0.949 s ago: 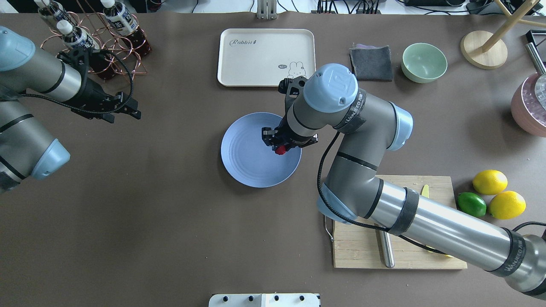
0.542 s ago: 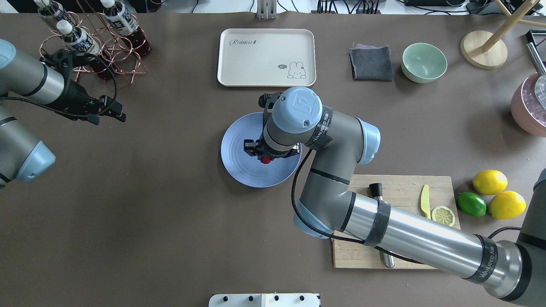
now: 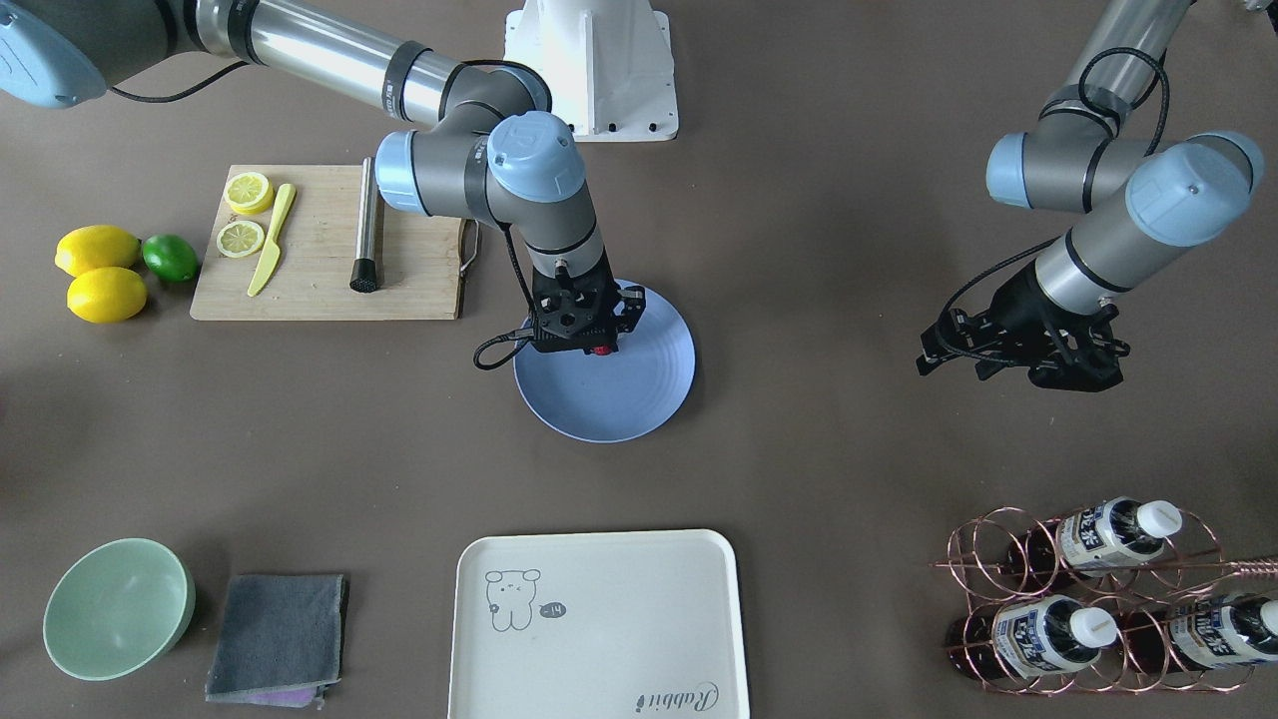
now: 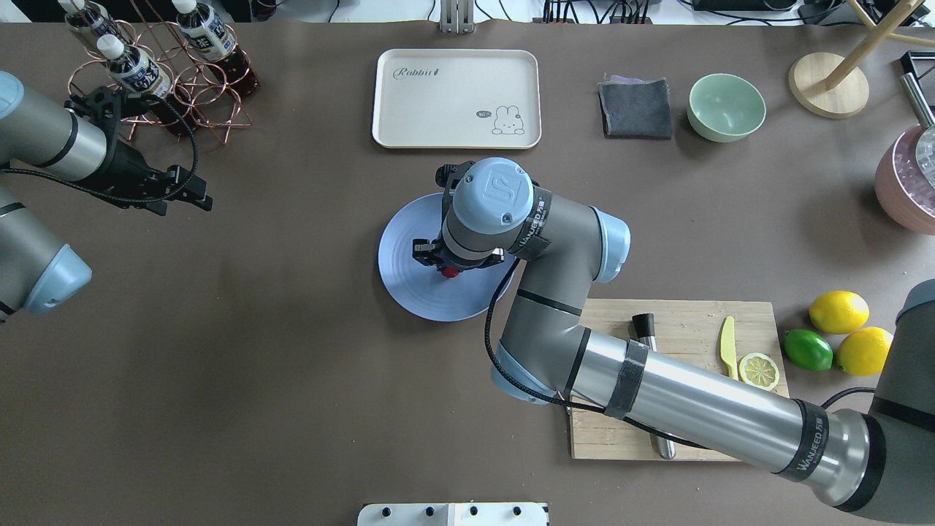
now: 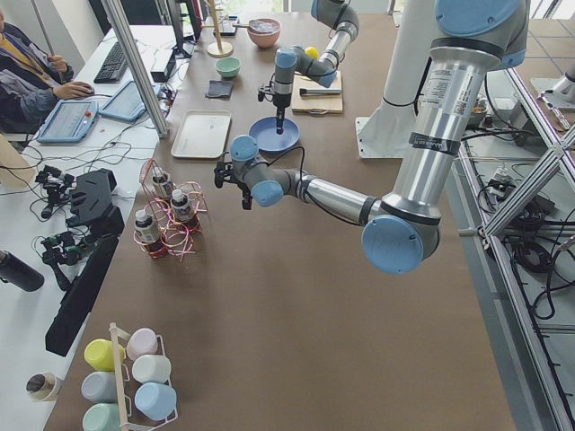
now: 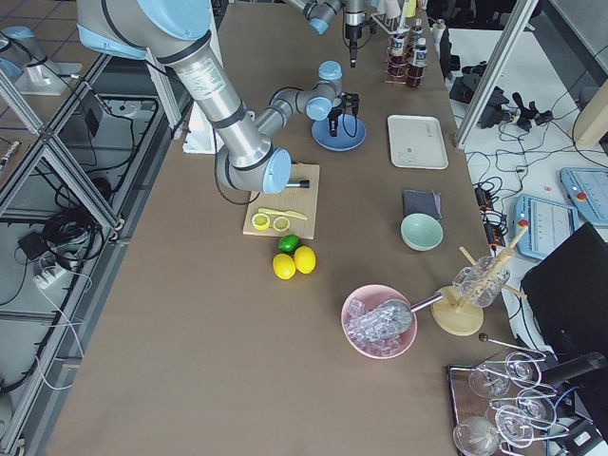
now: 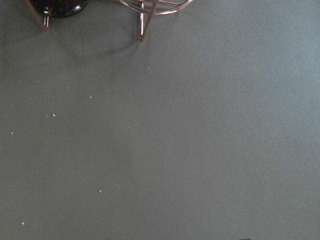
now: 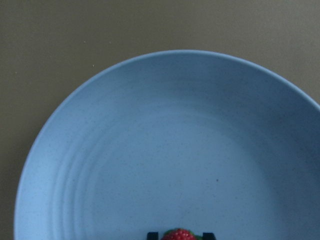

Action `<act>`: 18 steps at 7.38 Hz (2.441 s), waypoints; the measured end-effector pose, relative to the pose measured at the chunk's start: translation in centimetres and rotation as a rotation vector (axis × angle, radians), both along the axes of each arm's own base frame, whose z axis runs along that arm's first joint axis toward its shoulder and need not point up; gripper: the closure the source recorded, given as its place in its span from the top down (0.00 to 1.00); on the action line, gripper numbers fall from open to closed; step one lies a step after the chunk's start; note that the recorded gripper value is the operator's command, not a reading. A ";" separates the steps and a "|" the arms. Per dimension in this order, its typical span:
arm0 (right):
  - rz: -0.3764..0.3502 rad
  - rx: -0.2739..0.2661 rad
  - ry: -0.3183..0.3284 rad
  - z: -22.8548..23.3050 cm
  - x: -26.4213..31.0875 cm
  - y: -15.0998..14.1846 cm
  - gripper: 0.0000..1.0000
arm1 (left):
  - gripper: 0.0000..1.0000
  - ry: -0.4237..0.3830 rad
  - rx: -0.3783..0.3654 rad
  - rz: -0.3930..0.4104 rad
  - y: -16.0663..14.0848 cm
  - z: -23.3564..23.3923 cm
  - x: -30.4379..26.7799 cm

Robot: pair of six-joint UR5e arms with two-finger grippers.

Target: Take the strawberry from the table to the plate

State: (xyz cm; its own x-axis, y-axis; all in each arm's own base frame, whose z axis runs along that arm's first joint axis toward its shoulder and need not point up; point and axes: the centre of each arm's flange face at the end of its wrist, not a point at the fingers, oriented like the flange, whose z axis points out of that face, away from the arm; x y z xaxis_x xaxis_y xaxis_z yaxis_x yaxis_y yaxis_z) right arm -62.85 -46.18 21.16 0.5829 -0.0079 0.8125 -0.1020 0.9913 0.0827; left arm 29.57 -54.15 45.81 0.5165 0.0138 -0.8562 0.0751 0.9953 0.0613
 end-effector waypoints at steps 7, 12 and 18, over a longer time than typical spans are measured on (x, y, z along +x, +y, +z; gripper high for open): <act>-0.007 -0.040 -0.059 -1.8 10.1 -6.6 1.00 | 0.87 -0.021 -0.004 -0.043 -0.2 1.2 -4.2; -0.153 0.091 0.070 15.1 37.0 -14.7 1.00 | 0.88 -0.231 0.116 0.051 0.3 9.7 -20.4; -0.312 0.126 0.208 35.4 62.7 -10.4 1.00 | 0.88 -0.220 0.101 0.107 1.9 12.7 -27.3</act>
State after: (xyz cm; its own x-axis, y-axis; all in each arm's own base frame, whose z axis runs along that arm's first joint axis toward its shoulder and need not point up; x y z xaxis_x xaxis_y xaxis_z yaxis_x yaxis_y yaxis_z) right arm -0.12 -56.61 56.58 0.6890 -0.3033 0.6583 0.2347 0.9527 0.1933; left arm 2.31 -52.28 58.52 0.6813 0.1583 -0.7147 -0.0563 0.9848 0.1644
